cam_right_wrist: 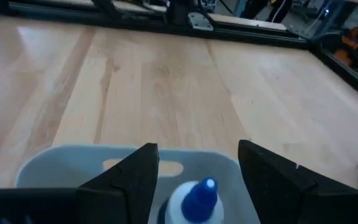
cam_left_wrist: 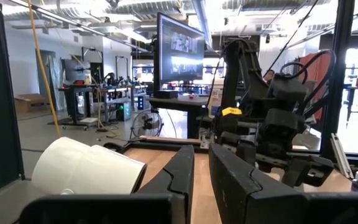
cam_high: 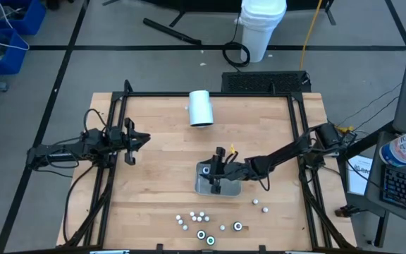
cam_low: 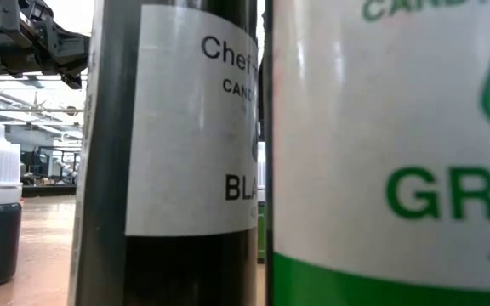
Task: Pick & Place food coloring
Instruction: Put the large blue food coloring bottle into the gray bin
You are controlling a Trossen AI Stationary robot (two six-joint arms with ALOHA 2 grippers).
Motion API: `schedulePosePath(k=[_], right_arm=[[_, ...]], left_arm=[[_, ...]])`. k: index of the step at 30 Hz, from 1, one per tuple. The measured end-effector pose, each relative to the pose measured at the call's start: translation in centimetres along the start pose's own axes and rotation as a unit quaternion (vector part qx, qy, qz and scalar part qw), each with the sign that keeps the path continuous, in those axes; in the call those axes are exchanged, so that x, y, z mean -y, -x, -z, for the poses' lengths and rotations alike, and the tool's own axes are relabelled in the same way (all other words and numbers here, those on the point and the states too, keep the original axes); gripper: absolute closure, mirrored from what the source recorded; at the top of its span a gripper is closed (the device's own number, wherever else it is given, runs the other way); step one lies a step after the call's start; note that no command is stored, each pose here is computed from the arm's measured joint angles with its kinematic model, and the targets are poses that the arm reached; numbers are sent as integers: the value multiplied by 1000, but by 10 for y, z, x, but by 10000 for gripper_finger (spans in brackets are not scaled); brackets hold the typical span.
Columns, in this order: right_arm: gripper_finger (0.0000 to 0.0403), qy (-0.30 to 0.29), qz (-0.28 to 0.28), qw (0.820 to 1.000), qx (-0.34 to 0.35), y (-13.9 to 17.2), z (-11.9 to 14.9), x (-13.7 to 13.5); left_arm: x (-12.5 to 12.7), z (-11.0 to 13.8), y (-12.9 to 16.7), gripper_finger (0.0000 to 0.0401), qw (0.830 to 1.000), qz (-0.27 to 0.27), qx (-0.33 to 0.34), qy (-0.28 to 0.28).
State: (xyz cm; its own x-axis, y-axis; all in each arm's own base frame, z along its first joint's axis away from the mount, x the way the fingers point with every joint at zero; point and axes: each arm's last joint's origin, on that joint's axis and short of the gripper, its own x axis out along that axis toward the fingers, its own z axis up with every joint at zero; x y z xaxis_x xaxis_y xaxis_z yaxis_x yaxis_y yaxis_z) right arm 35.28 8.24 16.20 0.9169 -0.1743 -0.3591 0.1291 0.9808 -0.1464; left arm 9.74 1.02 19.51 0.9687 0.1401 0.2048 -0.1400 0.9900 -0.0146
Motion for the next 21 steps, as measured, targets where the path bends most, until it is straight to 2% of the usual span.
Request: schedulePosePath(k=[7, 21], right_arm=[[195, -30, -4, 999, -13, 14, -10, 1], [202, -36, -7, 998, -52, 11, 3, -6]], left_arm=[[0, 0, 0, 343, 1000, 0, -1, 0], [0, 0, 0, 343, 1000, 0, 0, 1]])
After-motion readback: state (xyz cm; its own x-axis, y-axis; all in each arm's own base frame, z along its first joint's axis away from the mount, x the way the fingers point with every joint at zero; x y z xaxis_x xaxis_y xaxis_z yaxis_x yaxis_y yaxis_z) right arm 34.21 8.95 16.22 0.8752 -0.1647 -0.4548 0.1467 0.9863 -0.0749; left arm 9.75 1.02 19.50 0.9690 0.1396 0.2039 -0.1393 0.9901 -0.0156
